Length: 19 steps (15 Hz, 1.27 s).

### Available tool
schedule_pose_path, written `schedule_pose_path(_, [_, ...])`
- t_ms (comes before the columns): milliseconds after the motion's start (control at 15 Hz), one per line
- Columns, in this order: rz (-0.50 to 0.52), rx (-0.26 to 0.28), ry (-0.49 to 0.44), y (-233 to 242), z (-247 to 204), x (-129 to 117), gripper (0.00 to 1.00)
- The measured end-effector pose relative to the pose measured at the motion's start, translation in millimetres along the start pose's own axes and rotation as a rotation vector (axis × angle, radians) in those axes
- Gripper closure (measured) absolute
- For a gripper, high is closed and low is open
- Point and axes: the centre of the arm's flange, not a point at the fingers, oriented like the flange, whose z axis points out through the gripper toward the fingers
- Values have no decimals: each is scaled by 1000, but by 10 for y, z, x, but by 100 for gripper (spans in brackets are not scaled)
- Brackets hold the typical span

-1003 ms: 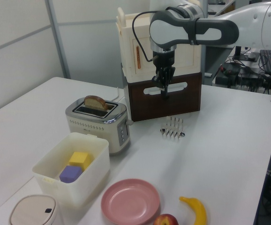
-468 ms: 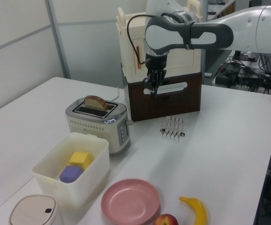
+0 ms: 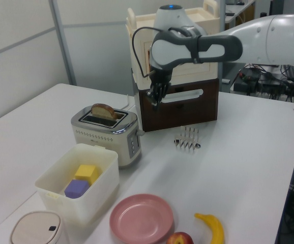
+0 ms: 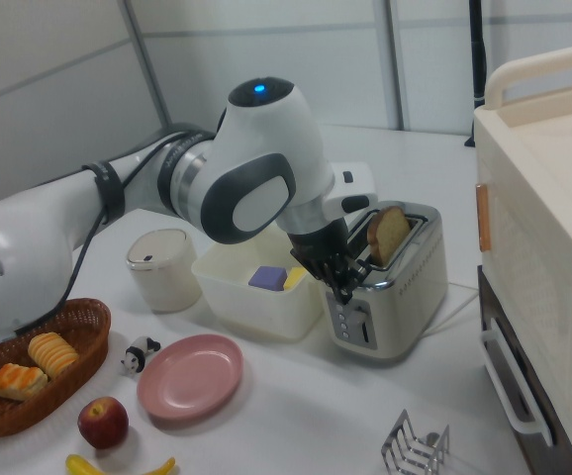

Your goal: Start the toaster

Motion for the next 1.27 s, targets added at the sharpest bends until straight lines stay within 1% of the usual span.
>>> schedule_pose_path(401, [-63,-2,33,-231,479,154,99])
schedule_pose_path(735, [-97,-4,66,-418,760,239,99])
schedule_pose_path(1270, [-101,-3,55,-432,864,234,99])
